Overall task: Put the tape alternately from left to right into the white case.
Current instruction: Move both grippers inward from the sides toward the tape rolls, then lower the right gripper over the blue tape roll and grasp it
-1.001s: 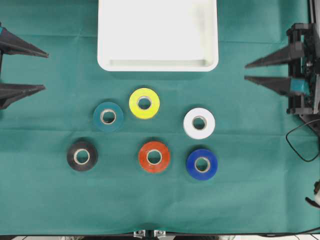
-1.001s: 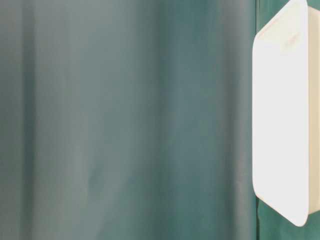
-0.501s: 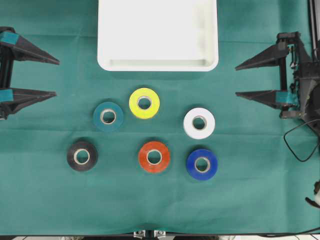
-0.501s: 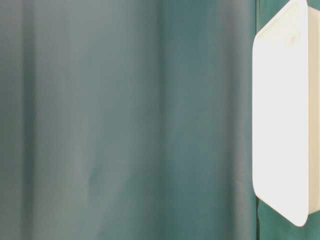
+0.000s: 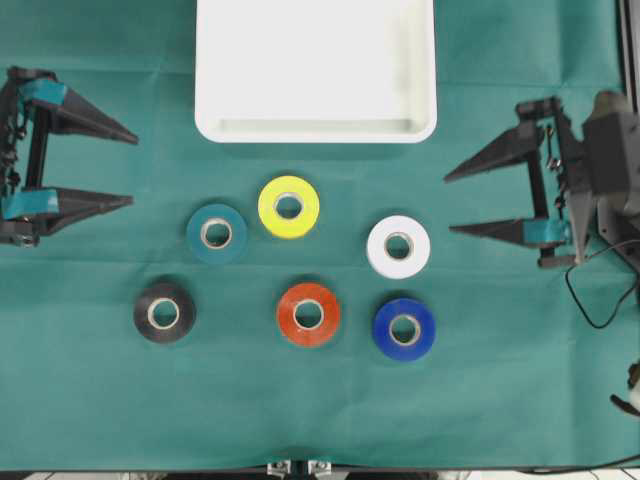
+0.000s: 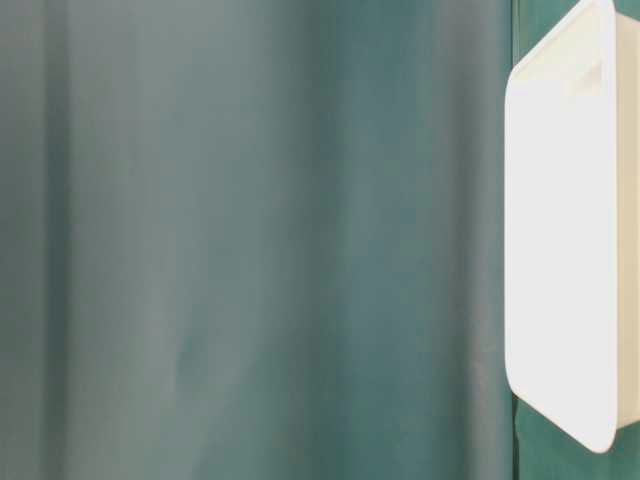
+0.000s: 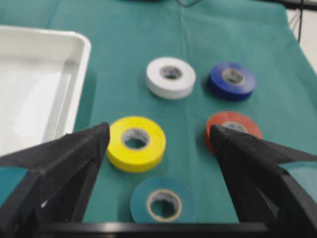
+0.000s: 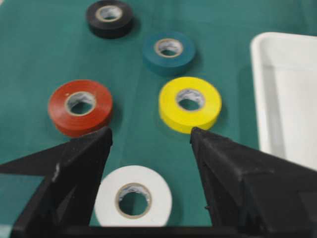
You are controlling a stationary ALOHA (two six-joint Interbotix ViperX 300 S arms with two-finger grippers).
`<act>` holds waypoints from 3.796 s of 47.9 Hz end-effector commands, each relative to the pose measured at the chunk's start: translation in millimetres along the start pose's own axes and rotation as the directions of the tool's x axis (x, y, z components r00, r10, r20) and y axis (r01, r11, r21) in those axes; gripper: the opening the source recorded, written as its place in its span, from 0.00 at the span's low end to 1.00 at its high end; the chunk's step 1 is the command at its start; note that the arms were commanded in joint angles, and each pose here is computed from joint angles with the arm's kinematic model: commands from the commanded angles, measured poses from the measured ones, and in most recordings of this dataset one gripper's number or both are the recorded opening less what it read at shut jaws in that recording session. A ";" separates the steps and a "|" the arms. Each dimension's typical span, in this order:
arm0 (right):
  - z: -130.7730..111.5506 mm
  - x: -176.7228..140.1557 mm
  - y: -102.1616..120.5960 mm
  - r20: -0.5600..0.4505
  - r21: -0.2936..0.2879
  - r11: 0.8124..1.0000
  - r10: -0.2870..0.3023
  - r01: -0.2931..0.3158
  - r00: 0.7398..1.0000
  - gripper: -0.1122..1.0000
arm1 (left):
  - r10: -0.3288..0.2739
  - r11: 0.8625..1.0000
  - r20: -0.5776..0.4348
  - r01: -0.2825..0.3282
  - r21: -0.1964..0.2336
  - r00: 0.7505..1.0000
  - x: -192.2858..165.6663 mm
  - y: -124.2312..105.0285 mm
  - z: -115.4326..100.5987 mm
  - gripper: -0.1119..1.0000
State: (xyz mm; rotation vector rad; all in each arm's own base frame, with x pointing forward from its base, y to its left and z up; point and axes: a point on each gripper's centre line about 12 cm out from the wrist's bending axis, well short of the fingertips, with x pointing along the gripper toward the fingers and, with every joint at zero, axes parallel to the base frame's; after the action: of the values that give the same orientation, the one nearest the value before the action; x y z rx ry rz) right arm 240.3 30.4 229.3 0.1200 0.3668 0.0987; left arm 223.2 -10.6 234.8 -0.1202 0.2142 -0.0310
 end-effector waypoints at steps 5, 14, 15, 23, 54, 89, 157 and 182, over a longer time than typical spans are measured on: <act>10.3 12.5 3.1 0.001 -0.001 1.000 0.006 -0.006 1.000 0.78 | -0.007 1.000 -0.021 0.007 0.001 1.000 7.8 -2.4 -0.8 0.67; 8.7 32.7 3.0 -0.054 -0.001 1.000 -0.002 0.002 0.999 0.78 | -0.009 1.000 -0.074 0.008 -0.015 0.997 20.5 -3.9 -7.8 0.67; 8.1 34.9 2.5 -0.061 0.000 1.000 -0.005 0.005 0.998 0.78 | -0.010 1.000 -0.079 0.008 -0.019 0.997 22.3 -4.3 -7.9 0.67; 5.6 52.7 2.6 -0.105 -0.003 1.000 -0.010 0.009 0.994 0.78 | -0.012 0.999 -0.142 0.007 -0.040 0.990 37.3 -6.6 -15.5 0.67; -14.8 105.4 0.4 -0.303 -0.008 0.999 -0.038 0.038 0.952 0.78 | 0.013 0.998 -0.341 -0.031 -0.047 0.940 74.0 -5.0 -40.3 0.67; -31.3 98.3 55.7 -0.343 -0.046 0.993 0.090 -0.113 0.935 0.78 | 0.013 0.998 -0.339 -0.032 -0.049 0.941 75.1 -5.1 -39.4 0.67; -93.0 130.9 63.5 -0.555 -0.088 0.989 0.053 -0.122 0.830 0.78 | 0.015 0.998 -0.354 -0.034 -0.048 0.935 82.8 -5.2 -41.2 0.66; -82.3 136.7 67.1 -0.531 -0.088 0.988 0.061 -0.127 0.845 0.33 | 0.015 0.998 -0.349 -0.033 -0.048 0.937 83.4 -5.4 -39.9 0.66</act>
State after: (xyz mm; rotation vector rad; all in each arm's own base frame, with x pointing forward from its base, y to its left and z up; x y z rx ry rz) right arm 324.4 117.6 103.5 -0.0194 0.9454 0.2475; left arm 294.1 -23.2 174.3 -0.1617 0.5923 -0.0182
